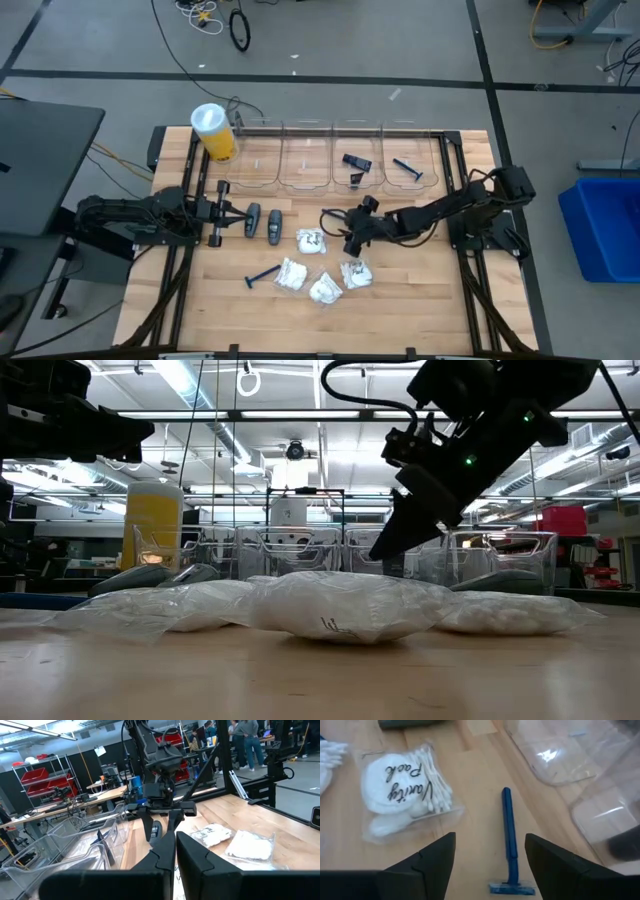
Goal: Pick & Place Travel size toiletries
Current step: Put the blue razor into the right transparent bin
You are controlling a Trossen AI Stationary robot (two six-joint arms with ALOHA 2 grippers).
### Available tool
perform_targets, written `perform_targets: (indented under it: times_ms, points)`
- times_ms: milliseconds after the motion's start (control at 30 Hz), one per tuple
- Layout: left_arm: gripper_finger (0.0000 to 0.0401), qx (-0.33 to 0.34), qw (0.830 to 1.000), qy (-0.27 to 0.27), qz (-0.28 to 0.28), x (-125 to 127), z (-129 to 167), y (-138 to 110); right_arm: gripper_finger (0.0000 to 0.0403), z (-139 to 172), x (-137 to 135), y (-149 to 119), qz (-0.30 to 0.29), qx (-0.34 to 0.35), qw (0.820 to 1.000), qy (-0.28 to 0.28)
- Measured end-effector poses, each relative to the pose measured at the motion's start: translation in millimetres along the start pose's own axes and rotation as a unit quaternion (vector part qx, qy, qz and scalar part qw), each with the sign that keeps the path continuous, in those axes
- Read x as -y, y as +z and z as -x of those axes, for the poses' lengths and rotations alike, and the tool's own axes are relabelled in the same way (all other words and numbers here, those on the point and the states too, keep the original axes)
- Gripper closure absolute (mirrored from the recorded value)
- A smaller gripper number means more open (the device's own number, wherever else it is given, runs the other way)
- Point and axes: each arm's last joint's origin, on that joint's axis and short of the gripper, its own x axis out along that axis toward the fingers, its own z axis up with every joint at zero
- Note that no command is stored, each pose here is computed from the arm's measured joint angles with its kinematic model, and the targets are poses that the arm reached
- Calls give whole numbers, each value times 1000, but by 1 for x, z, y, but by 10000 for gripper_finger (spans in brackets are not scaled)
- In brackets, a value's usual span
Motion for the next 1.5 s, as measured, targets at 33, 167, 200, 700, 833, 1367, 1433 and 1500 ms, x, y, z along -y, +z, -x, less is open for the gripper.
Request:
perform_targets:
  times_ms: [33,167,200,700,833,1367,1433,1500]
  points:
    - [377,0,1000,0,0,0,0,0,155,-1,1,0,1,-1,1000,-2]
    - [377,0,1000,0,0,0,0,0,151,-6,4,-1,-4,-12,1000,13]
    - [377,0,1000,0,0,0,0,0,149,-7,3,-1,-5,-14,1000,17]
    - [377,0,1000,0,0,0,0,0,161,-25,2,-14,-62,-36,997,-12]
    - [377,0,1000,-1,0,0,0,0,166,-26,5,-12,-74,-35,997,-17]
    - [377,-1,1000,0,0,0,0,0,163,-37,6,-22,-61,-50,996,-39]
    - [377,0,1000,0,0,0,0,0,165,-37,6,-23,-61,-51,996,-39]
    - [377,-1,1000,0,0,0,0,0,172,-37,6,-23,-61,-52,996,-36]
